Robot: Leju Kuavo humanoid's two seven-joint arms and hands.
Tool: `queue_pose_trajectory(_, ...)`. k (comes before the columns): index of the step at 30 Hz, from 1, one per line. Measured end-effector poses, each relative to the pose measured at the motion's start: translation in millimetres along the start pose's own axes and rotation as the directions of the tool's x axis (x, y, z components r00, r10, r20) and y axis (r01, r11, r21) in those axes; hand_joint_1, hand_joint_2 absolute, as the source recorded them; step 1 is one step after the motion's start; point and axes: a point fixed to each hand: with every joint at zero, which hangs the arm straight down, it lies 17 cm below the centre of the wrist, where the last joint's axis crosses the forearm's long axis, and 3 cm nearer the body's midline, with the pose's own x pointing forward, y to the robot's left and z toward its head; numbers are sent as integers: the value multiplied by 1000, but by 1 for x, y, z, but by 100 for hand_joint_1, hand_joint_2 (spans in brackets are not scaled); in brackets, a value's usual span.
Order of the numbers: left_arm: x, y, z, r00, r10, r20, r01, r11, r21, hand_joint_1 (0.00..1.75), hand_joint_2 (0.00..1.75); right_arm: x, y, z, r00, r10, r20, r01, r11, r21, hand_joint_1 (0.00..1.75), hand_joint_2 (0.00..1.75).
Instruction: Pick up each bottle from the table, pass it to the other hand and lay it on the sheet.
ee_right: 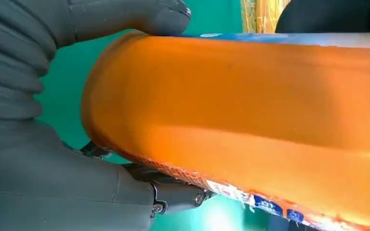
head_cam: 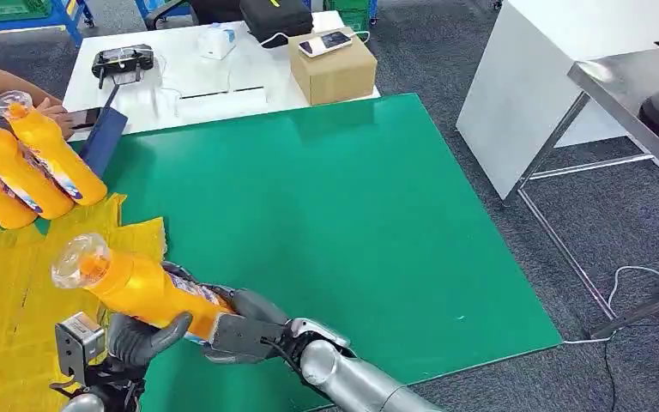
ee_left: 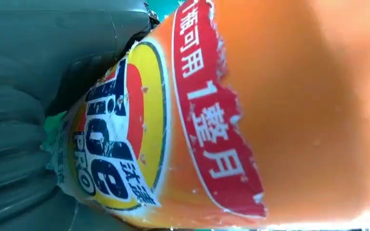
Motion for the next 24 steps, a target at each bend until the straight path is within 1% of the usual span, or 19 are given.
queue_pose_trajectory(7, -1, -1, 0, 1000, 2, -1, -2, 1000, -7, 175, 175, -2, 1, 0, 1000, 1, -3, -1, 1000, 2, 175, 175)
queue_pose_trajectory(8, -1, -1, 0, 1000, 2, 0, -2, 1000, -7, 175, 175, -2, 1, 0, 1000, 1, -3, -1, 1000, 0, 134, 175)
queue_pose_trajectory(9, -1, -1, 0, 1000, -2, 2, 2, 1000, -7, 175, 175, -2, 0, 0, 1000, 2, -2, -2, 1000, -4, 0, 175)
queue_pose_trajectory(10, -1, -1, 0, 1000, -12, 5, 12, 1000, -7, 175, 175, -2, -1, 0, 1000, 4, 0, -4, 1000, -7, 0, 0)
queue_pose_trajectory(11, -1, 0, 0, 999, -40, 8, 40, 999, -4, 175, 175, -1, -2, 0, 1000, 7, 2, -7, 1000, -13, 0, 0)
queue_pose_trajectory(13, -3, 5, -1, 989, -148, 8, 148, 989, 19, 175, 175, 0, -9, 0, 1000, 16, 12, -15, 999, -41, 0, 0)
queue_pose_trajectory(15, -6, 23, -1, 947, -320, -9, 320, 944, 75, 175, 175, 5, -21, 3, 999, 21, 34, -18, 997, -75, 0, 0)
queue_pose_trajectory(16, -3, 40, -2, 891, -454, -21, 452, 882, 131, 175, 175, 9, -29, 6, 998, 20, 55, -15, 995, -96, 0, 0)
queue_pose_trajectory(17, 2, 60, -1, 777, -627, -50, 624, 758, 190, 175, 175, 18, -39, 8, 996, 21, 86, -10, 993, -120, 0, 0)
queue_pose_trajectory(18, 10, 81, 4, 611, -786, -96, 779, 576, 246, 175, 175, 32, -49, 13, 991, 16, 131, 4, 989, -150, 0, 0)
queue_pose_trajectory(19, 20, 96, 10, 468, -874, -131, 862, 419, 287, 175, 175, 43, -59, 19, 985, 9, 171, 21, 984, -176, 0, 0)
queue_pose_trajectory(20, 30, 110, 17, 351, -921, -170, 905, 287, 314, 175, 175, 53, -70, 25, 977, 4, 211, 40, 979, -199, 0, 0)
queue_pose_trajectory(22, 41, 133, 35, 217, -947, -236, 930, 128, 344, 175, 175, 72, -91, 39, 960, 1, 281, 70, 967, -244, 0, 0)
queue_pose_trajectory(24, 43, 154, 51, 140, -947, -291, 940, 34, 339, 175, 175, 87, -108, 52, 942, 8, 336, 92, 955, -280, 0, 0)
